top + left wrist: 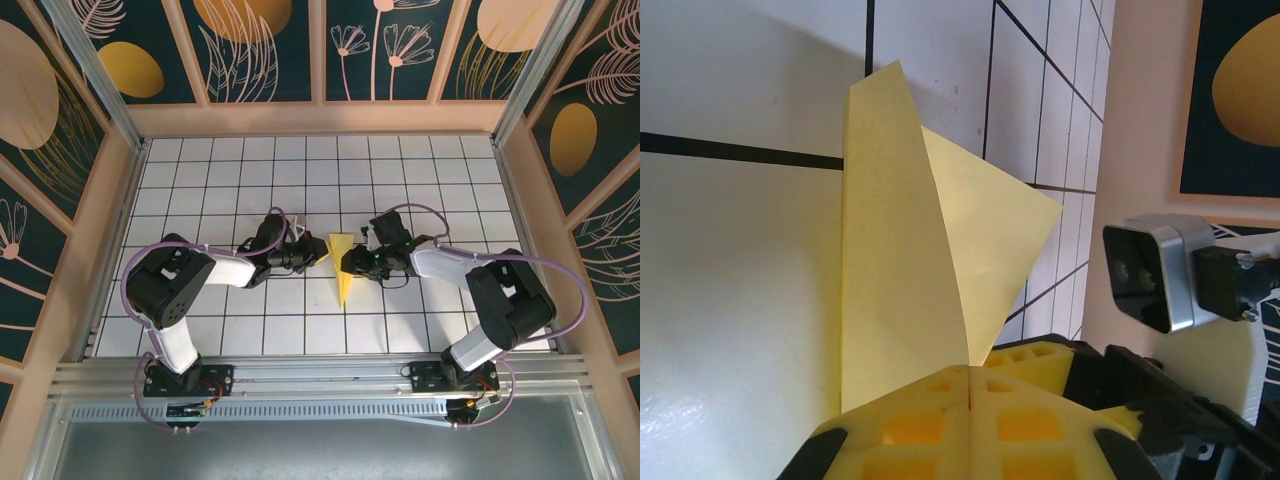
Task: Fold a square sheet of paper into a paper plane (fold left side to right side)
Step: Turn over the paper plane at the center of the table, then pick up the paper plane at the center of the table.
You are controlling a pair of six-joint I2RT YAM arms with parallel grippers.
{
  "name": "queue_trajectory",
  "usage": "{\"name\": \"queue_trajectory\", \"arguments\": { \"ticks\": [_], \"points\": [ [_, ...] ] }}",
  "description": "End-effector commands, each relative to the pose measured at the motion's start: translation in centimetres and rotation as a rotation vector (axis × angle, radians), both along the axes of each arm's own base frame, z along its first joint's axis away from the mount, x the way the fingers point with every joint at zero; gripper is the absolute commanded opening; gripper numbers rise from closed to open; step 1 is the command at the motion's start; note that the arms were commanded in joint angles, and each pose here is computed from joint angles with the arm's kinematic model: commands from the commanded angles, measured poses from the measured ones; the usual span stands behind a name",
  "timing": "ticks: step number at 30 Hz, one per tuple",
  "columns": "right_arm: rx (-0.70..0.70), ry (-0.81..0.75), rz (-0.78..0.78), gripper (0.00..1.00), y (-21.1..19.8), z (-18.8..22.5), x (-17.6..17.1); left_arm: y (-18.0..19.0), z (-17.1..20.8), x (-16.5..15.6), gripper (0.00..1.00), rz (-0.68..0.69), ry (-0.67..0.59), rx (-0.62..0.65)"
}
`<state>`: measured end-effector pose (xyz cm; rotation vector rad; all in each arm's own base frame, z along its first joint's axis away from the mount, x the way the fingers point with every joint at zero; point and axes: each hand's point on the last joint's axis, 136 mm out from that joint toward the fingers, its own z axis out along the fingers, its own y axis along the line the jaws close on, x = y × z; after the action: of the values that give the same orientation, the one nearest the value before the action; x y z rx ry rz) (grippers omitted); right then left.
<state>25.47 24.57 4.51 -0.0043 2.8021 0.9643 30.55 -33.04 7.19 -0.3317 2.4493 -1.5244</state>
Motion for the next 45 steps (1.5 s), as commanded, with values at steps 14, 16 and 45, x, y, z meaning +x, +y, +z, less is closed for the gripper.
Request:
{"name": "queue_trajectory", "arguments": {
  "ticks": [14,16,45],
  "points": [
    [0.015,0.012,0.026,0.35,1.6,-0.4,-0.1,0.1,0.1,0.3,0.0,0.001,-0.014,-0.017],
    [0.02,0.014,0.029,0.31,1.8,-0.5,-0.1,0.1,0.0,0.3,0.0,0.002,-0.012,-0.016],
    [-0.381,-0.075,0.049,0.0,-1.7,2.0,3.4,7.9,7.8,1.0,0.52,0.17,-0.253,0.16]
  ]
}}
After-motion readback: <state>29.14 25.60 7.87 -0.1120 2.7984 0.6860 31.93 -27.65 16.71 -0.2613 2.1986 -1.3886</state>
